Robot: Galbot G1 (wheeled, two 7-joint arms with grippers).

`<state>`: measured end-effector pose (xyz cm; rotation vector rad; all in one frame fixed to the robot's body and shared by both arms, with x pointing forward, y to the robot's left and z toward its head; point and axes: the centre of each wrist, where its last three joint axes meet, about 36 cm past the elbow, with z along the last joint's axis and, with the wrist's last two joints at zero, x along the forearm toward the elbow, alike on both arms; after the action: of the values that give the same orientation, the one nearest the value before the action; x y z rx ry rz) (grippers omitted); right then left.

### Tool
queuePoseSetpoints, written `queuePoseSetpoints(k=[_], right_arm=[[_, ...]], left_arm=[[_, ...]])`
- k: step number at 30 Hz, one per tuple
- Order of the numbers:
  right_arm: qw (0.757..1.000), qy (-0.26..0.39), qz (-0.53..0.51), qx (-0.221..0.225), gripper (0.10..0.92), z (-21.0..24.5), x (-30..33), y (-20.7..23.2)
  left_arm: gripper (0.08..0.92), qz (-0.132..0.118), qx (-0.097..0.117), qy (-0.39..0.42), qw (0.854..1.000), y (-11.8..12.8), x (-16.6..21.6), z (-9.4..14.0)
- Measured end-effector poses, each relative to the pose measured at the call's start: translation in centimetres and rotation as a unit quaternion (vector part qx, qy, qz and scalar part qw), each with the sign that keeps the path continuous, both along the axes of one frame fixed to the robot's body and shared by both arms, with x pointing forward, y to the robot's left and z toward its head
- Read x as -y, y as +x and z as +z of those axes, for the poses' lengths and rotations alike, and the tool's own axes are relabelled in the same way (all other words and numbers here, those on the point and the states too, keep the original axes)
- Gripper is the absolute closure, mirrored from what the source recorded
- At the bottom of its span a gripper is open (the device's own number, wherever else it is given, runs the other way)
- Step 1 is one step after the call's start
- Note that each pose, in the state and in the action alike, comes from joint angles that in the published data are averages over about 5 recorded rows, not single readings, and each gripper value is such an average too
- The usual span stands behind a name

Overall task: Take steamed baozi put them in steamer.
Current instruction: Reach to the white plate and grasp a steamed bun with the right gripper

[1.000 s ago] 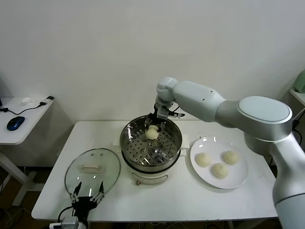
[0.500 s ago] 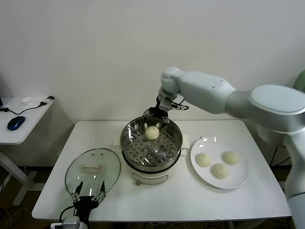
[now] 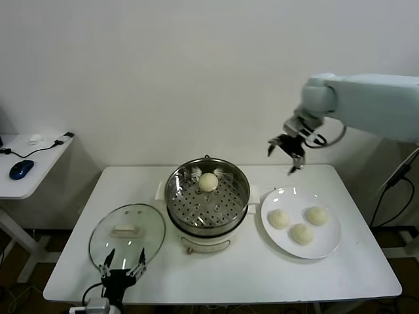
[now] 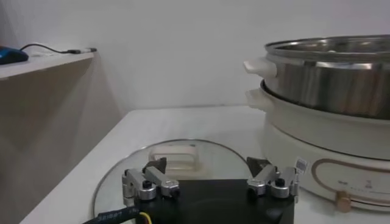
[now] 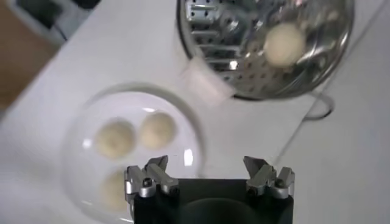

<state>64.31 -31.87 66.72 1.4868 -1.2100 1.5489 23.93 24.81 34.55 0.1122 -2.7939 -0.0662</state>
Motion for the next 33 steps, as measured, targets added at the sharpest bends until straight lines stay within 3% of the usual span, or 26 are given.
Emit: queuePoseSetpoints(k=[8, 20, 29, 33], right_arm=[[0.993, 0.011, -0.116, -0.025, 0.2, -7.5, 2.1, -2.3], [0.981, 0.017, -0.187, -0.036, 0.2, -16.1, 0.7, -0.2], [0.977, 0.017, -0.21, -0.043, 0.2, -20.2, -0.6, 0.7], [0.975, 0.018, -0.216, -0.041, 0.257, -20.9, -0.7, 1.0]], left_arm=[[0.177, 0.001, -0.001, 0.001, 1.0, -0.1, -0.1, 0.0], [0.177, 0.007, -0.01, 0.003, 1.0, -0.3, -0.6, -0.8], [0.177, 0.009, -0.016, 0.001, 1.0, -0.2, -0.7, -1.3], [0.177, 0.01, -0.017, 0.001, 1.0, -0.2, -0.7, -1.4]])
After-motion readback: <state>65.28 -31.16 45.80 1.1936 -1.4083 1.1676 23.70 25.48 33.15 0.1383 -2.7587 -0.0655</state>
